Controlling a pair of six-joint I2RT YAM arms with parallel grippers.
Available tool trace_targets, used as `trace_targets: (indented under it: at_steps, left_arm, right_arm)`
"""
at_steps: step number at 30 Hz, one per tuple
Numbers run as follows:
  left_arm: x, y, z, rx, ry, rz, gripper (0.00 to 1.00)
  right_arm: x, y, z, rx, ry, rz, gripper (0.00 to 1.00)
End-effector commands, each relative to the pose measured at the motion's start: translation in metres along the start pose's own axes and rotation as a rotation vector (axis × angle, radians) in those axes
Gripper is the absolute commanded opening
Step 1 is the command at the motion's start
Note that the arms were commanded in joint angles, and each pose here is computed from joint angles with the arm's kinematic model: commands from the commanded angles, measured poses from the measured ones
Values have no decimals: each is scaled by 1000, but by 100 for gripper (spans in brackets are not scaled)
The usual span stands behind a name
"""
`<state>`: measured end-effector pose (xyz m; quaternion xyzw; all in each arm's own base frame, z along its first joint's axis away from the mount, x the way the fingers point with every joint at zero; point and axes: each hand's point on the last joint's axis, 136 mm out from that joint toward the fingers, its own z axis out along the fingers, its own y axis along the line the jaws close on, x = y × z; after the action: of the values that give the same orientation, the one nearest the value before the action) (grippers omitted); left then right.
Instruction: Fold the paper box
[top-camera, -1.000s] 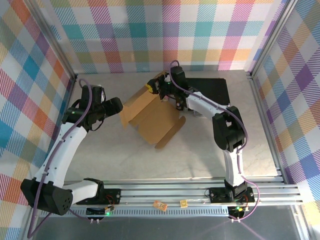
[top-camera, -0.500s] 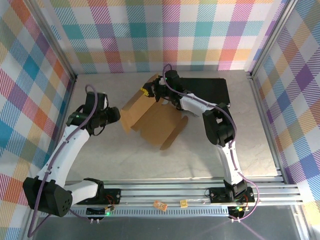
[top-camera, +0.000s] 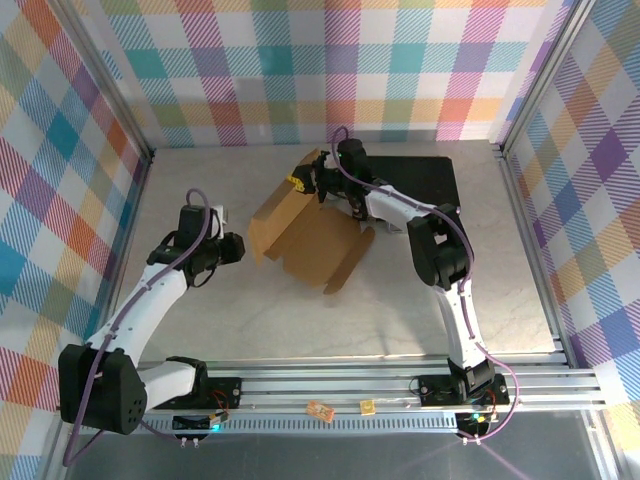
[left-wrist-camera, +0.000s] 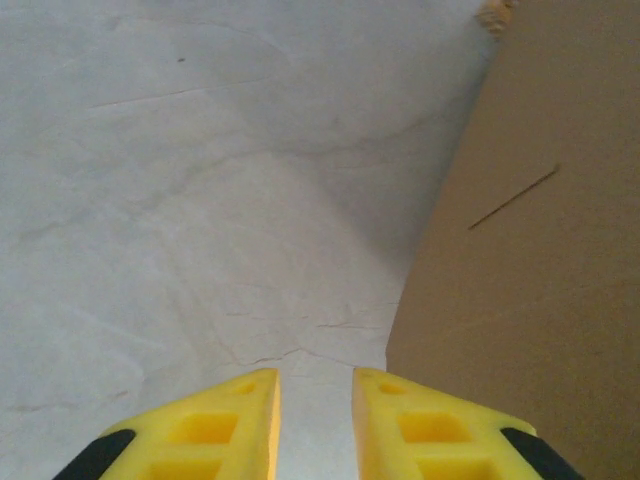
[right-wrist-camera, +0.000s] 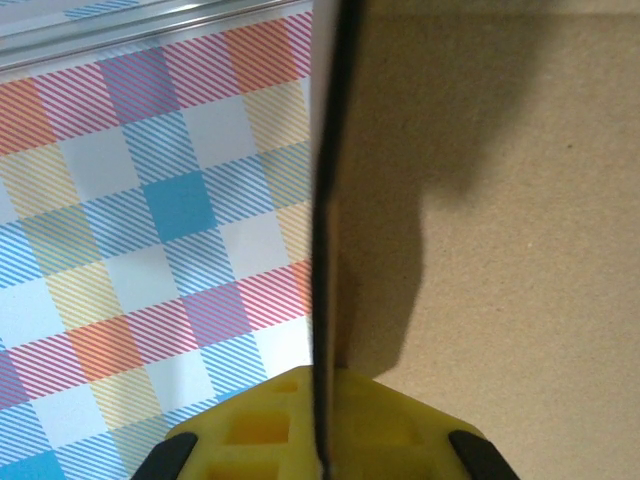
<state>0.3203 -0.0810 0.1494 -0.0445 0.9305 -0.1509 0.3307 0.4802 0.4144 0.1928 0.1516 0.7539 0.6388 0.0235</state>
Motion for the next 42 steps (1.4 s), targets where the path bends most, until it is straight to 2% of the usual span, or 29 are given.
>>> trace_targets:
  at_steps: [1,6,12,27,34,42]
  left_arm:
    - [-12,-25,3,115,-65,77,29]
    - [-19,-44,4,165,-117,134,31]
    - [-15,-55,5,182,-122,167,32]
    - [-6,-79,-3,256,-150,242,43]
    - [4,-74,-2,240,-128,269,46]
    - [14,-68,2,220,-95,270,47]
  right_arm:
    - [-1,-7,2,-17,24,-31,0]
    - [-1,-8,2,-18,21,-21,0]
    - [-2,-7,2,-24,13,-14,0]
    - [-5,-6,4,-21,8,0,0]
    - [-3,-7,5,-20,24,-13,0]
    - [1,-24,5,-5,92,-112,0]
